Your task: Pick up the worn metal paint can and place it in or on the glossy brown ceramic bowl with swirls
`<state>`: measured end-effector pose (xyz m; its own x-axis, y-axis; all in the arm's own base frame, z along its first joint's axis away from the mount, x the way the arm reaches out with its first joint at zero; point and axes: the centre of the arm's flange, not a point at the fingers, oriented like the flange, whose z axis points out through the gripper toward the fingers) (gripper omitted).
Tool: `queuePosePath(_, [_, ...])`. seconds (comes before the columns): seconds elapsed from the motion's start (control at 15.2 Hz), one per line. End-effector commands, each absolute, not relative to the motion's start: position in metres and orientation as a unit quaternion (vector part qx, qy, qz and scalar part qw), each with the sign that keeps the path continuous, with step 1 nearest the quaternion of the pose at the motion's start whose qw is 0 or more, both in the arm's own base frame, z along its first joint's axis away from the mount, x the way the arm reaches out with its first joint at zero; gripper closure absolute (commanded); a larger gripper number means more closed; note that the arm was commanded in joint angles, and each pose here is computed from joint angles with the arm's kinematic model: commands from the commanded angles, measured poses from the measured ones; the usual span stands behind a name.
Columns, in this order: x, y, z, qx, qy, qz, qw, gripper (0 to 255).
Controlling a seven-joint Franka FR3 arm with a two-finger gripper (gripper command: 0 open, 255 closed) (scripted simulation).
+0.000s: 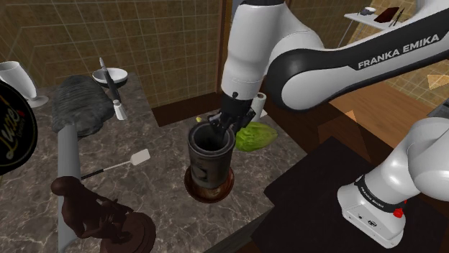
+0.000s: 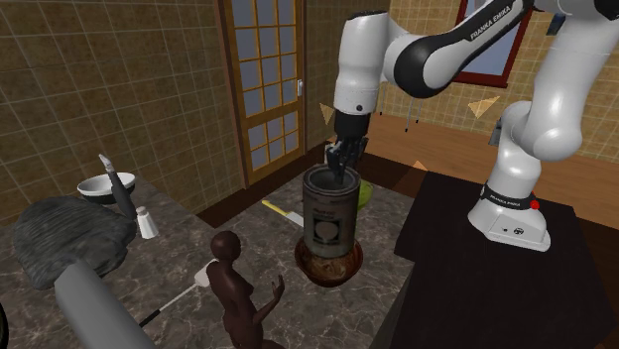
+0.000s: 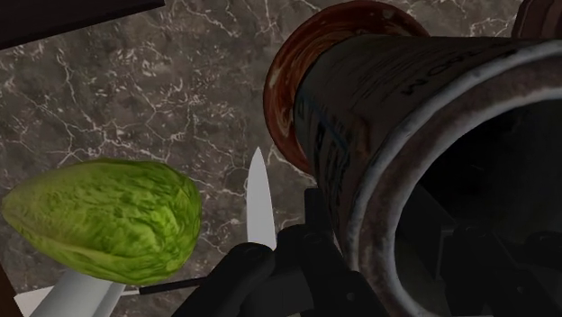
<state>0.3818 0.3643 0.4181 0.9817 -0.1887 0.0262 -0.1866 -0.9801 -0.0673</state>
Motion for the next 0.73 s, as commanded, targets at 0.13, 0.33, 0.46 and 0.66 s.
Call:
queuePosePath(0.13, [0.383,0.365,0.399,-0.995,0.094,-0.018,0.034,255])
queuePosePath(0.33, [0.383,0.365,0.386,-0.995,0.094,-0.018,0.034,255])
queuePosePath(0.46, [0.383,0.365,0.386,-0.995,0.094,-0.018,0.034,255])
queuePosePath(0.66, [0.383,0.365,0.386,-0.995,0.094,-0.018,0.034,255])
